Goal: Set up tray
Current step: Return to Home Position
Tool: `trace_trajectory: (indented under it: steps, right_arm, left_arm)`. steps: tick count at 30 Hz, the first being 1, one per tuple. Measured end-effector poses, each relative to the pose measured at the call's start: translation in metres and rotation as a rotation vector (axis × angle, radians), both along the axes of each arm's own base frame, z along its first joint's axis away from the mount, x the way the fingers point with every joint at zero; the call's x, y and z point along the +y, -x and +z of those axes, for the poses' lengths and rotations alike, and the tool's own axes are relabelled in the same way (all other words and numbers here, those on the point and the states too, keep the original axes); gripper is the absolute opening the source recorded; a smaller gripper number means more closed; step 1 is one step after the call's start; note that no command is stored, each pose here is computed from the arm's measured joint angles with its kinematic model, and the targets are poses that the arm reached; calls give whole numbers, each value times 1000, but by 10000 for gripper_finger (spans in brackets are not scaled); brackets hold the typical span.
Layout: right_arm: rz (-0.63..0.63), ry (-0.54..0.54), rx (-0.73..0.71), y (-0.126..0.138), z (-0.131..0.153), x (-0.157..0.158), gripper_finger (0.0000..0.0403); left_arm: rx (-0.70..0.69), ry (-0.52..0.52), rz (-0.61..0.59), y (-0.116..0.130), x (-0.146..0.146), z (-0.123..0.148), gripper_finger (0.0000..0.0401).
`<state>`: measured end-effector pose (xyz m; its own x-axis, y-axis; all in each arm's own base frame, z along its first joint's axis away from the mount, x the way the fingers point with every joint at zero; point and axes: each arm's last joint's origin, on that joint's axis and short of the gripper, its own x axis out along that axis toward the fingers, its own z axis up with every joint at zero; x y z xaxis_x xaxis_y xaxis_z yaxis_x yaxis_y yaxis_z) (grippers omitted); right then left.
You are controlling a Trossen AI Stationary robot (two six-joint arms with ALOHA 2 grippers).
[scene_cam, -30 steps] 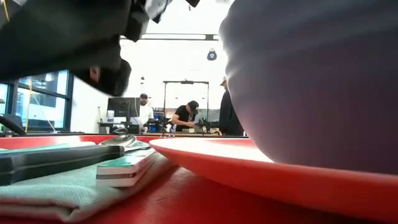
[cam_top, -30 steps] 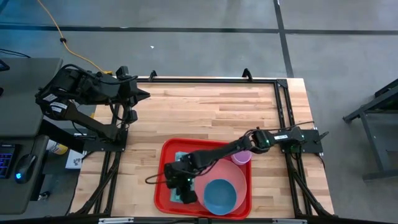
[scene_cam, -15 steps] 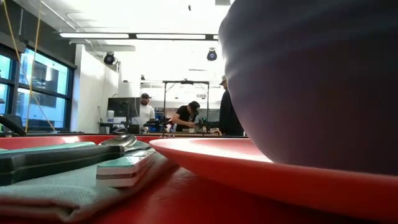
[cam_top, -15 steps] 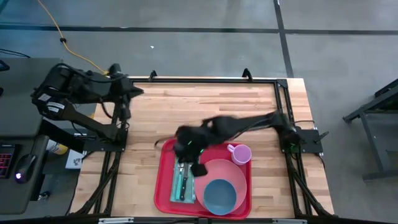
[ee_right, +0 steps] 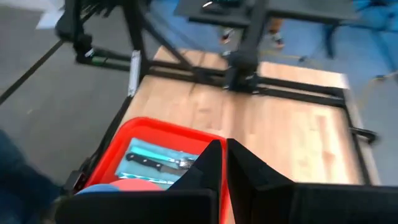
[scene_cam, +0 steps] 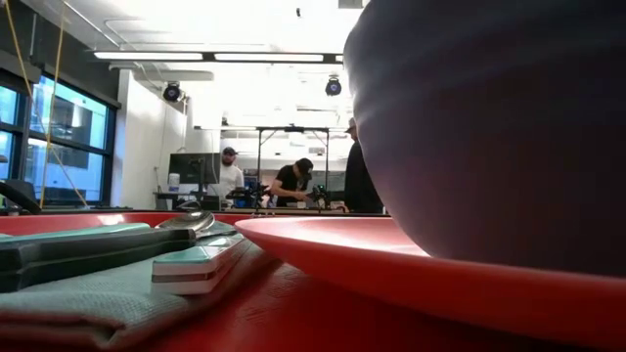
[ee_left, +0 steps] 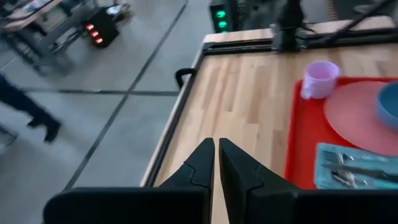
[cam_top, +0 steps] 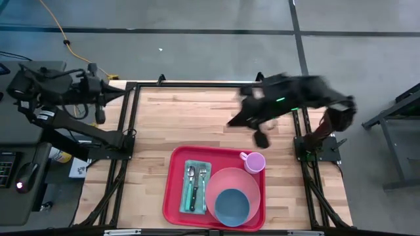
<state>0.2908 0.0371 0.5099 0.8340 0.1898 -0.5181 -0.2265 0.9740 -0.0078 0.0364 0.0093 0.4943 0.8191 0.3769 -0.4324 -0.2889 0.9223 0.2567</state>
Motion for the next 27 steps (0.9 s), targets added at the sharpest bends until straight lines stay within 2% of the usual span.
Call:
trace_trajectory:
  steps: [3,7,9,12,16,19,27]
  right_arm:
    - [-65,-12,-48,43,21,-6,0]
    - [-112,-16,-145,99,41,-6,0]
    - [-129,-30,-185,124,46,-6,0]
    - [-164,-39,-222,155,41,-6,0]
    - [-210,-75,-283,183,19,-7,0]
    - [-228,-112,-345,197,-5,-10,0]
    - [-259,-231,-538,227,-74,-21,0]
  left_arm:
    - [-47,-4,-90,10,-1,-12,56]
    - [-220,-18,-265,24,-3,-28,56]
    - [-321,-26,-335,30,-4,-39,56]
    - [-442,-26,-366,37,-4,-60,56]
    - [-537,-7,-381,41,-5,-89,56]
    - [-544,23,-381,40,-5,-105,56]
    - [-519,34,-411,29,-7,-118,56]
